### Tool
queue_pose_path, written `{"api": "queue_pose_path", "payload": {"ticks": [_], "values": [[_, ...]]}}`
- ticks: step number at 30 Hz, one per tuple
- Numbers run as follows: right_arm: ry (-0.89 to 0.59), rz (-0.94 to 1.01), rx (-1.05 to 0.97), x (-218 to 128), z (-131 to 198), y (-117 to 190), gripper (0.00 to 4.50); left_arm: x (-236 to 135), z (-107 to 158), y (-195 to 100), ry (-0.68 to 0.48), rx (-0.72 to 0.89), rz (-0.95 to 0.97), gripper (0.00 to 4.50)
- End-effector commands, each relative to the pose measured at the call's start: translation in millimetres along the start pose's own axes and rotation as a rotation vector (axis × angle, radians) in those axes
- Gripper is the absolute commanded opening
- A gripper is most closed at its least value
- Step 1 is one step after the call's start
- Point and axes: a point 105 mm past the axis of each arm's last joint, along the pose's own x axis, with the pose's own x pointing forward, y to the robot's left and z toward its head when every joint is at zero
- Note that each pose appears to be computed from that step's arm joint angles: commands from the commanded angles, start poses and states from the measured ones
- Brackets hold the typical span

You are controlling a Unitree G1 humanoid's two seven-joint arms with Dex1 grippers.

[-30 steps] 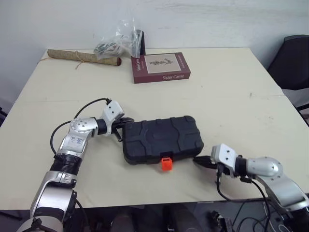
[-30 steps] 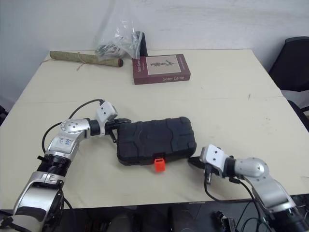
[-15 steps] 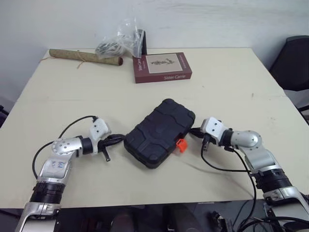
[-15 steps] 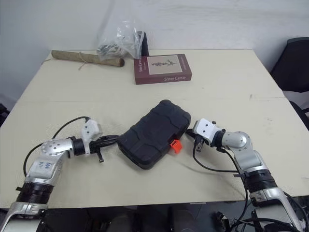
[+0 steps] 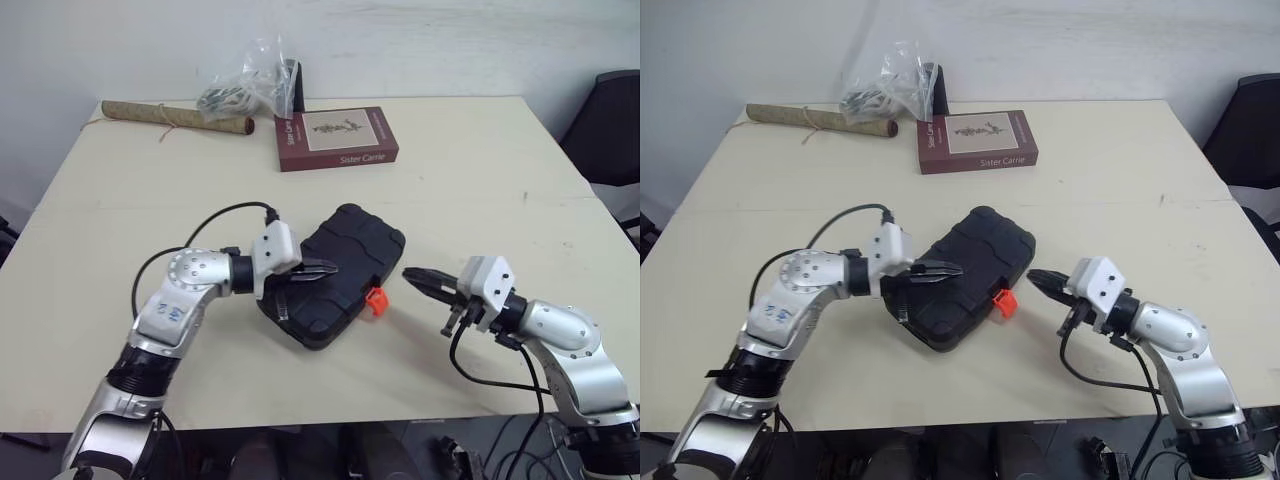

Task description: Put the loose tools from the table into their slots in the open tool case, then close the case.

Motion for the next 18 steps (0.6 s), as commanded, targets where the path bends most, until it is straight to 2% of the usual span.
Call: {"api": "queue_pose_path", "payload": {"ticks": [1, 7, 14, 18], "values": [[-0.025, 0.013, -0.015, 12, 15, 9, 0.0, 15, 4, 8, -0.001, 0.046, 0.012, 0.06], [0.036, 0.016, -0.001, 25, 3, 17, 0.0, 32, -10, 15, 0.06, -0.004, 0.012, 0.06], [0.155, -0.029, 0.03, 5, -31, 22, 0.0, 29, -24, 10, 0.093, -0.046, 0.002, 0.06], [0.134, -0.03, 0.077, -6, -33, 28, 0.0, 29, -27, 9, 0.099, -0.056, 0.007, 0.06]]}}
